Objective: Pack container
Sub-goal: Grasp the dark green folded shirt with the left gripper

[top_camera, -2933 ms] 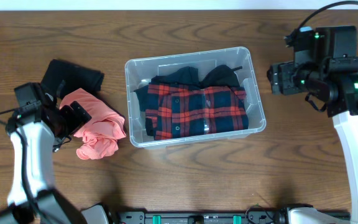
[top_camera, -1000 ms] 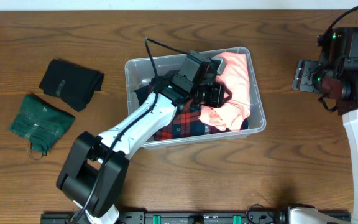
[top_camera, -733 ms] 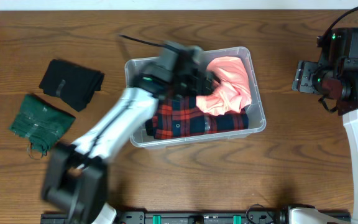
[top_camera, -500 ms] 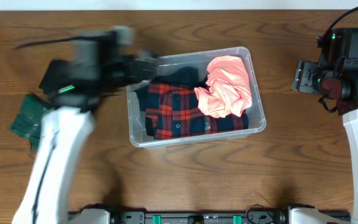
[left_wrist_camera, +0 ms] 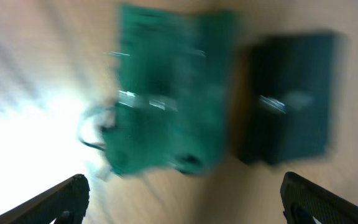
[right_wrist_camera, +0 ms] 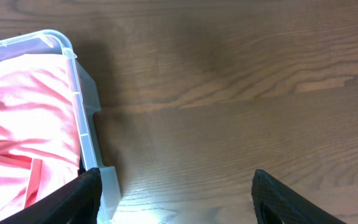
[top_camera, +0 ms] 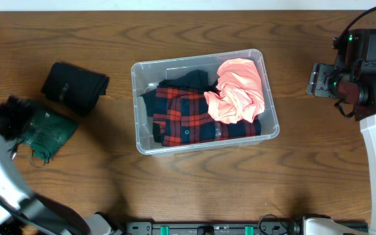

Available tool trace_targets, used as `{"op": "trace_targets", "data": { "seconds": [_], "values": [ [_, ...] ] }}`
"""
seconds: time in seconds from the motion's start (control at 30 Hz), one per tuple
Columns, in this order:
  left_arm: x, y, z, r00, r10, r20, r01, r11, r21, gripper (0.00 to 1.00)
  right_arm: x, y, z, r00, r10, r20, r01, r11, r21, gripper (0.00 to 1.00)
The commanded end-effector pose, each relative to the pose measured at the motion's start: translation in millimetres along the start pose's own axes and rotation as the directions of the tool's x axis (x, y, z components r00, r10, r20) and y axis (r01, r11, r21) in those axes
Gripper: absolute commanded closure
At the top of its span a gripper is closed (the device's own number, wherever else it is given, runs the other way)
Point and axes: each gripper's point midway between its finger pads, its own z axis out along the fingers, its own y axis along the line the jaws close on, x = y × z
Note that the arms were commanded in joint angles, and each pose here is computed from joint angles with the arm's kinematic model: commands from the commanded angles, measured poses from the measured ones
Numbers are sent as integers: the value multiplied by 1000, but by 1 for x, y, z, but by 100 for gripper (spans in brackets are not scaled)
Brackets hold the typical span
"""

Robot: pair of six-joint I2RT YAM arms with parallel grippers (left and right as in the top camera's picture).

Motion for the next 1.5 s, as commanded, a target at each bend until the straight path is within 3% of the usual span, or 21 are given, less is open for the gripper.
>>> {"op": "trace_targets", "data": {
  "seconds": [0.0, 0.2, 0.4, 0.6, 0.67, 0.77, 0.87, 1.03, 1.23, 1.47],
  "values": [
    [-5, 42, 38, 995, -76, -71, 70, 994, -87, 2, 0, -3, -2, 1000, 1, 6, -1, 1000, 11, 25],
    [10, 68, 104, 974, -85, -210, 56, 988, -141, 2, 0, -3, -2, 1000, 0, 6, -1, 1000, 11, 25],
    [29, 35, 146, 943, 84, -323, -42, 990, 136, 2, 0, -3, -2, 1000, 0, 6, -1, 1000, 11, 25],
    [33, 33, 152, 936, 110, -334, -62, 986, 152, 0, 0, -3, -2, 1000, -1, 6, 1, 1000, 12, 25],
    [34, 29, 151, 935, 110, -338, -52, 983, 176, 12, 0, -3, -1, 1000, -3, 5, 3, 1000, 12, 25],
    [35, 21, 149, 933, 113, -342, -37, 975, 221, 43, 0, -3, 0, 1000, -3, 2, 3, 1000, 12, 25],
    [36, 17, 148, 932, 114, -345, -29, 970, 242, 56, 0, -3, 0, 1000, -4, 1, 4, 1000, 13, 25],
    [37, 4, 140, 928, 117, -353, -4, 952, 305, 93, 0, -3, 1, 1000, -4, 0, 4, 1000, 13, 25],
    [23, -17, 88, 952, 154, -263, -49, 930, 364, 94, 0, -3, 1, 1000, -4, 0, 4, 1000, 13, 25],
    [18, -83, -34, 960, 277, 29, -255, 832, 493, 94, 0, -3, 1, 1000, -4, 0, 4, 1000, 13, 25]
  ]
}}
